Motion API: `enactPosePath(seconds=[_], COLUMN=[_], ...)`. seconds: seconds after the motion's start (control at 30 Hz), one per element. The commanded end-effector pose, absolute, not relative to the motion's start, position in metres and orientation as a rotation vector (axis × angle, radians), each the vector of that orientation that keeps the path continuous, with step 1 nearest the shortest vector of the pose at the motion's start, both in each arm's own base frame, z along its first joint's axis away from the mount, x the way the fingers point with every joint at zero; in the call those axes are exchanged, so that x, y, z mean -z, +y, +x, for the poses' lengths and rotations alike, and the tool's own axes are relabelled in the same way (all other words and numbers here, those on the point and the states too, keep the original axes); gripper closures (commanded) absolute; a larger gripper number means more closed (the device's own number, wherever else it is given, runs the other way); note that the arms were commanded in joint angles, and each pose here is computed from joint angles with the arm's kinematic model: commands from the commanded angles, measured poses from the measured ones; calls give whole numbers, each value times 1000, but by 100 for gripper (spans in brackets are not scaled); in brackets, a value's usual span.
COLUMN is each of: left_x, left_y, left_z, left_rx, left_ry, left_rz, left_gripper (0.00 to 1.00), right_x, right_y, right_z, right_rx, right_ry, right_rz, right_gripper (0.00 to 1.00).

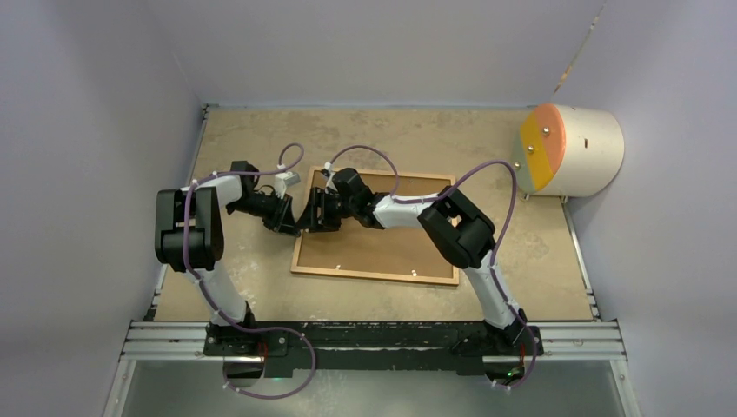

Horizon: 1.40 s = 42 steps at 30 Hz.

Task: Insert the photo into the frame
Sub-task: Install the photo frame at the center of the board.

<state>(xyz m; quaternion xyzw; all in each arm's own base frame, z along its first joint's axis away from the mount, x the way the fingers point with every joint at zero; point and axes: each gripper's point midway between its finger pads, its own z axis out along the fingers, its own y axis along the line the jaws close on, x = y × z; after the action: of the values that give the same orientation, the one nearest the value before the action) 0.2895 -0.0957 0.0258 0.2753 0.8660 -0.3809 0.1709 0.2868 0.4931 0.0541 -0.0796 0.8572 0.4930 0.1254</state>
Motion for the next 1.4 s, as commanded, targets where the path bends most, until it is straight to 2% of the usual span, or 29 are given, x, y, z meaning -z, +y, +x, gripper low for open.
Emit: enactPosePath(seconds=[0.0,0.73,0.8,0.9,1.0,1.17,1.27,1.37], left_x=[-4,-5,-7,-17,-27,-29,-20,-11], left_y=[-90,-88,-86,-70,-52,-45,-50,-58], left_z=[290,287,288,298,308,309,298,284], left_rx=[981,970,959,904,839,777,770,729], left_ry=[2465,2463,2471,2473,2473,2467,2484,2491], left_rz=[878,913,921,932,967,1011,1041,1121], left_gripper=[100,100,100,100,95,87,84,81], right_x=[-48,-57,-62,-97,-134,-153,-147,-121], right_y=[497,500,501,489,454,356,275,185], right_z=[290,301,293,307,330,369,389,402], right_rx=[-1424,-1418,-1472,-1511,-1459,-1242,-1049,-733], right_ry=[2496,2446,2471,2406,2331,2306,2298,2310], right_rz=[-182,-80,-87,-137,-138,44,261,466], right_gripper=[41,41,38,28,19,2,1,1])
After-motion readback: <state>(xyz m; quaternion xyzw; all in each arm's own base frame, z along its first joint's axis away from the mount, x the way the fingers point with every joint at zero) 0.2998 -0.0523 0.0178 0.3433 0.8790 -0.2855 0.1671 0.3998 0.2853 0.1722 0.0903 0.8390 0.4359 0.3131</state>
